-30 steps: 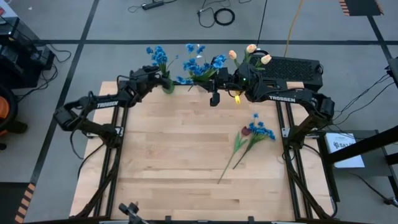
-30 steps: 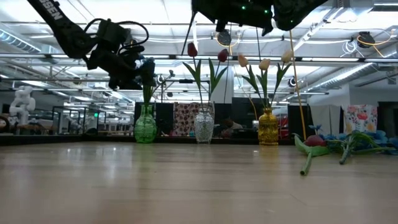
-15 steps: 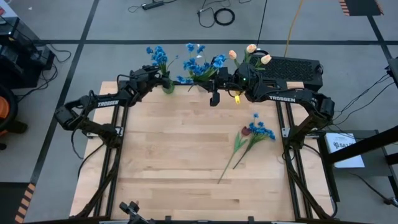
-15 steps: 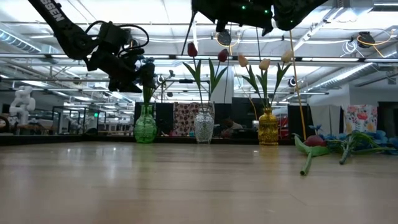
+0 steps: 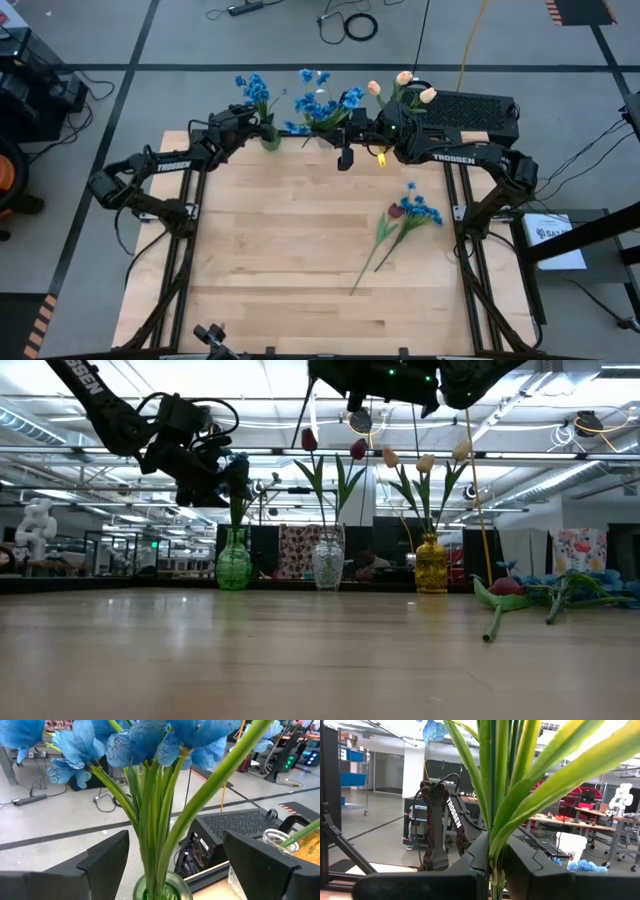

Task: Sort flowers into vase by color
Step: Put the left blue flowers into the green vase

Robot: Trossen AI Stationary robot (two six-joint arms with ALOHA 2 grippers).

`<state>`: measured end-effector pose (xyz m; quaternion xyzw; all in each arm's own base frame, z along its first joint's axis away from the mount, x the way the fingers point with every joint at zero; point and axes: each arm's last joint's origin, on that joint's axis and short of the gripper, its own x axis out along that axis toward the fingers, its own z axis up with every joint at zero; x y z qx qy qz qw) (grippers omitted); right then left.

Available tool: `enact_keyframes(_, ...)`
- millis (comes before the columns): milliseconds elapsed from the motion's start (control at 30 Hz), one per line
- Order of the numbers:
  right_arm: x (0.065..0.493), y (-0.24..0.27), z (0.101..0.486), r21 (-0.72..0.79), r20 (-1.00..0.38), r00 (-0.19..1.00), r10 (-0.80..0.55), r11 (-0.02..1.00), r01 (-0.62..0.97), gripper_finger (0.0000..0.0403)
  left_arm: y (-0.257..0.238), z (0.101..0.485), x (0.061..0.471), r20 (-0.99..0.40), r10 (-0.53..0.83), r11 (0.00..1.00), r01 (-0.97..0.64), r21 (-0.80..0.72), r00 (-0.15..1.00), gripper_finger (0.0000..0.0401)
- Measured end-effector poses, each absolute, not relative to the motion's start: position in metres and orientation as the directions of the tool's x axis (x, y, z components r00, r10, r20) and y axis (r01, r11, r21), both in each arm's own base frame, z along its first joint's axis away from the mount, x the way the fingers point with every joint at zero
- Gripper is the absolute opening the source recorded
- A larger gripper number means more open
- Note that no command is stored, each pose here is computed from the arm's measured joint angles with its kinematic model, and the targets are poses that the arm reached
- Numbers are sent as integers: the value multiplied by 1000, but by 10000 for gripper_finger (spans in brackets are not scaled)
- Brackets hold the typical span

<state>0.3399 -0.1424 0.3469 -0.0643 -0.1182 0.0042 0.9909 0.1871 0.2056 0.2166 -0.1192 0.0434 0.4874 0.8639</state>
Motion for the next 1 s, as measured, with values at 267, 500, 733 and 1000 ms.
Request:
enact_keyframes(267, 340, -142, 347, -132, 238, 971, 24, 991, 8, 34, 214, 202, 194, -183, 865, 425, -876, -227, 467, 329)
enact_keyframes(500, 340, -142, 347, -149, 238, 971, 24, 989, 13, 34, 220, 195, 197, -149, 882, 409, -883, -233, 448, 329)
enact_keyframes(733, 340, -142, 347, -158, 237, 971, 24, 987, 14, 34, 230, 193, 199, -145, 876, 423, -877, -226, 460, 328)
enact_keyframes(1000, 340, -143, 346, -167, 224, 974, 22, 986, 16, 34, 235, 197, 206, -130, 859, 465, -861, -206, 495, 271)
